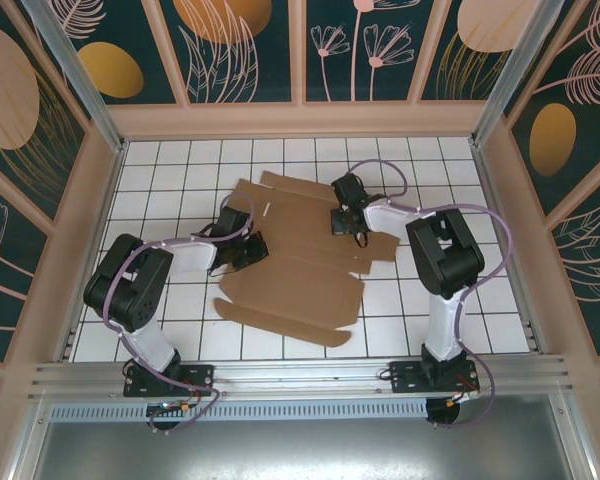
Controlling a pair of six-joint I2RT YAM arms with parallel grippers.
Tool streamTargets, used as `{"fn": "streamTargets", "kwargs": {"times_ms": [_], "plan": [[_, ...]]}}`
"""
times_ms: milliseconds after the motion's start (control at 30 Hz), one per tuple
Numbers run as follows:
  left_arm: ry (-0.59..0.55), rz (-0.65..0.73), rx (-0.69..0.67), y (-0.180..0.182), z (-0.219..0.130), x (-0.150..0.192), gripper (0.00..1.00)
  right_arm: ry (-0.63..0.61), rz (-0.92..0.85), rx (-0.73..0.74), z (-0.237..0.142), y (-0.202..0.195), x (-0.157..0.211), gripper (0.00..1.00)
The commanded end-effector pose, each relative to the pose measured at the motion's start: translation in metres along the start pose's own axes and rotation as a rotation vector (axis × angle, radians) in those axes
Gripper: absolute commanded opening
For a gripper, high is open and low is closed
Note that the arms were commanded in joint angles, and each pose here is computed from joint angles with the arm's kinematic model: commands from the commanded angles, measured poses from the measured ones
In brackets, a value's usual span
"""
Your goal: Fold the paper box
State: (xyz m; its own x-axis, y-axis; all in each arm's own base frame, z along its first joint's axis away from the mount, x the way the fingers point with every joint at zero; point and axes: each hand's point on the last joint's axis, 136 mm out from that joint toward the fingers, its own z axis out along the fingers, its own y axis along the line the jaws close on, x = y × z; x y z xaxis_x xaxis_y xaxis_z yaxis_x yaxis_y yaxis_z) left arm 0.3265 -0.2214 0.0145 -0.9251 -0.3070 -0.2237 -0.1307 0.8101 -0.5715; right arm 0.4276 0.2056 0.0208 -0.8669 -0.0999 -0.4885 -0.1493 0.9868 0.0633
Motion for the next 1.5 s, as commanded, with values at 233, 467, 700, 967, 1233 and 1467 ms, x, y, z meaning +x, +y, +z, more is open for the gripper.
{"fn": "streamTargets", "kwargs": {"times_ms": [233,467,700,967,1233,1467], "plan": [[0.152,0.073,-0.020,-0.008,0.011,0.032,0.00,0.194,-0.054,-0.056,0.043,0.018,0.040,0.00],[0.075,0.115,0.081,-0.044,-0.008,0.010,0.06,0.106,-0.052,-0.099,0.014,0.021,0.025,0.00],[-0.128,0.209,0.142,-0.108,-0.064,-0.055,0.20,-0.084,-0.007,-0.157,-0.052,0.017,-0.043,0.16],[-0.170,0.179,0.161,-0.131,-0.054,-0.123,0.38,-0.232,0.108,-0.265,-0.091,-0.014,-0.091,0.41],[-0.048,0.070,0.063,-0.090,0.021,-0.131,0.17,-0.103,0.121,-0.254,-0.038,-0.012,-0.073,0.32],[-0.002,0.041,-0.011,-0.058,0.055,-0.121,0.11,0.030,0.112,-0.176,-0.003,-0.008,-0.024,0.28]]}}
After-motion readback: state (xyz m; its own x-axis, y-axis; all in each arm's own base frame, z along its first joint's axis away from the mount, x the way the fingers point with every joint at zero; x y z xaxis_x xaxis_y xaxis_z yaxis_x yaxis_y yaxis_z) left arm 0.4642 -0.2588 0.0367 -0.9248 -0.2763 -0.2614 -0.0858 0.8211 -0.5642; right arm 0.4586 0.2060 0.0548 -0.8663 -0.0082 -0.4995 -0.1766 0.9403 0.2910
